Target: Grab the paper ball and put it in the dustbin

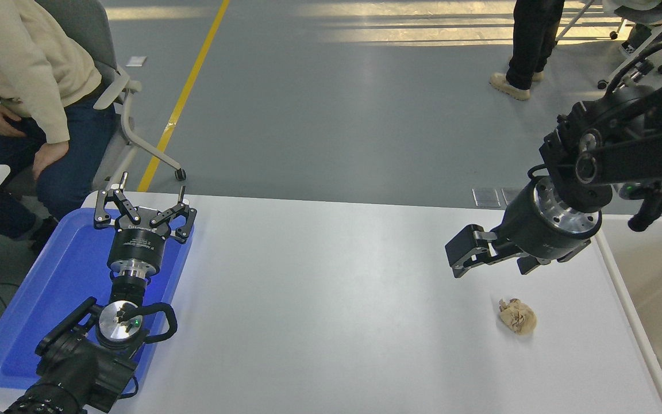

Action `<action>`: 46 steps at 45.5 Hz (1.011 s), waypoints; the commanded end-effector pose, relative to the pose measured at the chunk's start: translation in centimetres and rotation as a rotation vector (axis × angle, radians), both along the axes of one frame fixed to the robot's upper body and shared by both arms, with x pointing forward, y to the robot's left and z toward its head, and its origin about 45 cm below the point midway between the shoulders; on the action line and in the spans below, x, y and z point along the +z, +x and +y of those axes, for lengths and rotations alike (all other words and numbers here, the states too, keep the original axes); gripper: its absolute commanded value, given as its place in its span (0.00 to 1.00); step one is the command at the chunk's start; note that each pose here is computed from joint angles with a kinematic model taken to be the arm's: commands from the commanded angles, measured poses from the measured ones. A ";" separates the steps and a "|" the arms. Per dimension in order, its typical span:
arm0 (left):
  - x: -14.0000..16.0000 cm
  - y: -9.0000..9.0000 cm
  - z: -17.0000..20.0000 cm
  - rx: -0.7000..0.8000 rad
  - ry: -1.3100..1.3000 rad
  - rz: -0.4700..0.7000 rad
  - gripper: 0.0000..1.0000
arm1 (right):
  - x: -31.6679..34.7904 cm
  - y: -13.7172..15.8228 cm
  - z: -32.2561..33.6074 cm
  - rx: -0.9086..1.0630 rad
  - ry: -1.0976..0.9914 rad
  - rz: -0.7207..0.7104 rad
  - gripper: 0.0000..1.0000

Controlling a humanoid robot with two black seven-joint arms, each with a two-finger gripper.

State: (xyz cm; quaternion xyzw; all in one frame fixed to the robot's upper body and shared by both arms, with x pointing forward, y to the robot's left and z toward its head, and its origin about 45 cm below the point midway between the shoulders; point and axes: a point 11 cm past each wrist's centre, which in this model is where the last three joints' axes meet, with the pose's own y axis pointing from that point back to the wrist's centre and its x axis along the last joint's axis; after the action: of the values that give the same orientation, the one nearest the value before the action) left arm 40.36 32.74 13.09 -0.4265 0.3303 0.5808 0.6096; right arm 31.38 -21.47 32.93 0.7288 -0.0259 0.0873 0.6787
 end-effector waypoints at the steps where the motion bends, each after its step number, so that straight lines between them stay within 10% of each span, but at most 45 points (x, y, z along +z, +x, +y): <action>1: 0.0 0.0 0.0 0.000 0.000 0.000 1.00 | -0.2 0.0 -0.1 -0.005 0.001 0.004 1.00; 46: 0.0 0.0 0.0 0.000 0.000 0.000 1.00 | -0.8 0.0 -0.8 -0.040 0.029 -0.004 1.00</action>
State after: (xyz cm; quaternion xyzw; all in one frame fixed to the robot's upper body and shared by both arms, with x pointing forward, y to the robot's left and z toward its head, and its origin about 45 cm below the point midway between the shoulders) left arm 40.36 32.74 13.09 -0.4266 0.3303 0.5809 0.6095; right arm 31.28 -21.82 32.19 0.7348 -0.0315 0.0773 0.6731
